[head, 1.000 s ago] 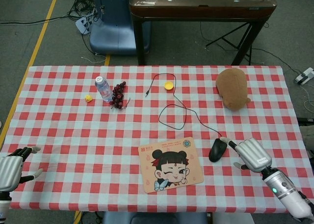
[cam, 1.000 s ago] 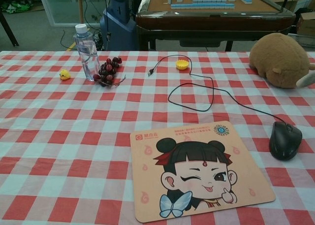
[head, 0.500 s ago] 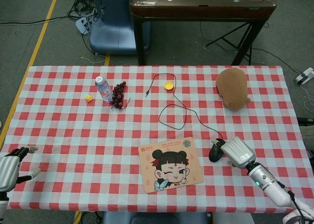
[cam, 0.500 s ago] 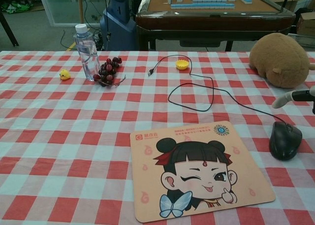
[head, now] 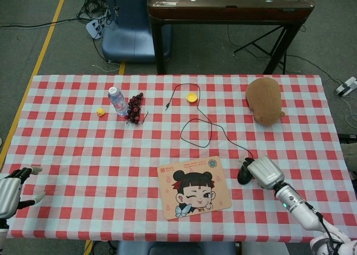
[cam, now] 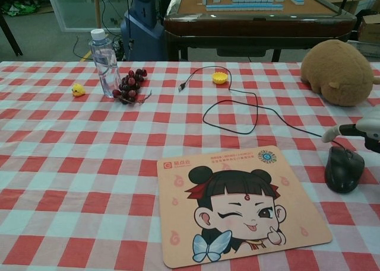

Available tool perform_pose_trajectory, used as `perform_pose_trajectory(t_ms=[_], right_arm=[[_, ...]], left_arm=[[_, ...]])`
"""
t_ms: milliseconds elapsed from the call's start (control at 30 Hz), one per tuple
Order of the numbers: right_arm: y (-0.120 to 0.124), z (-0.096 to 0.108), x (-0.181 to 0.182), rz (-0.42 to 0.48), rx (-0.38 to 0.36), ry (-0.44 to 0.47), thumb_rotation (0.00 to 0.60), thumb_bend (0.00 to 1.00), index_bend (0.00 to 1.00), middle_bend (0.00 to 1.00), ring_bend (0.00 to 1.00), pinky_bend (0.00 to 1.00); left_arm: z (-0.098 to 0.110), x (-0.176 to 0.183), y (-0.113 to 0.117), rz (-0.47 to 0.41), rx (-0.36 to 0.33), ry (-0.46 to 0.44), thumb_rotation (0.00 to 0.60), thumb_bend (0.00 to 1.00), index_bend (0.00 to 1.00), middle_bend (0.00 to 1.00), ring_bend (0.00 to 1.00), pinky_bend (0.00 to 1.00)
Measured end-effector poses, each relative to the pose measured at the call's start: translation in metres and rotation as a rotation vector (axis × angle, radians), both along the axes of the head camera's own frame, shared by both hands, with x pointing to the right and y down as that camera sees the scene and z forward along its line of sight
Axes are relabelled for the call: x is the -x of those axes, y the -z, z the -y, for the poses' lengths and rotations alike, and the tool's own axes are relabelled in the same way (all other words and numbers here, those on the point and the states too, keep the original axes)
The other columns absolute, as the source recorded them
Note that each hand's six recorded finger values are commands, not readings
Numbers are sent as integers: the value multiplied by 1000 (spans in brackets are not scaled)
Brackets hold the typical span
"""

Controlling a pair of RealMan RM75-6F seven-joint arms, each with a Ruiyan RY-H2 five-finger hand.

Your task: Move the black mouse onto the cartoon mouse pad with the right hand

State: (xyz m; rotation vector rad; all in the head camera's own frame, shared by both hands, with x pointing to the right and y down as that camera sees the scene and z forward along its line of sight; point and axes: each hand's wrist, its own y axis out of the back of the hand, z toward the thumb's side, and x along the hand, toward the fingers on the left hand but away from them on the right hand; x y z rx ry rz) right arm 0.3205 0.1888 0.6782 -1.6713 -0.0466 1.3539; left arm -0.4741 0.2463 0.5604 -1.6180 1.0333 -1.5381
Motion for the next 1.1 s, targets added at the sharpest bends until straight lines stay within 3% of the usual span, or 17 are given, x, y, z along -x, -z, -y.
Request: perform_pose_trajectory(t_ms=[700, 1100], right_arm=[[-23, 1, 14, -23, 1, 20, 600, 0, 281, 887, 830, 876], [-27, 3, 16, -41, -2, 18, 600, 0, 477, 894, 836, 877]], left_arm=[[-1, 2, 1, -14, 11, 9, 600, 115, 421, 407, 404, 598], [-1, 3, 1, -15, 14, 12, 600, 115, 422, 407, 404, 598]])
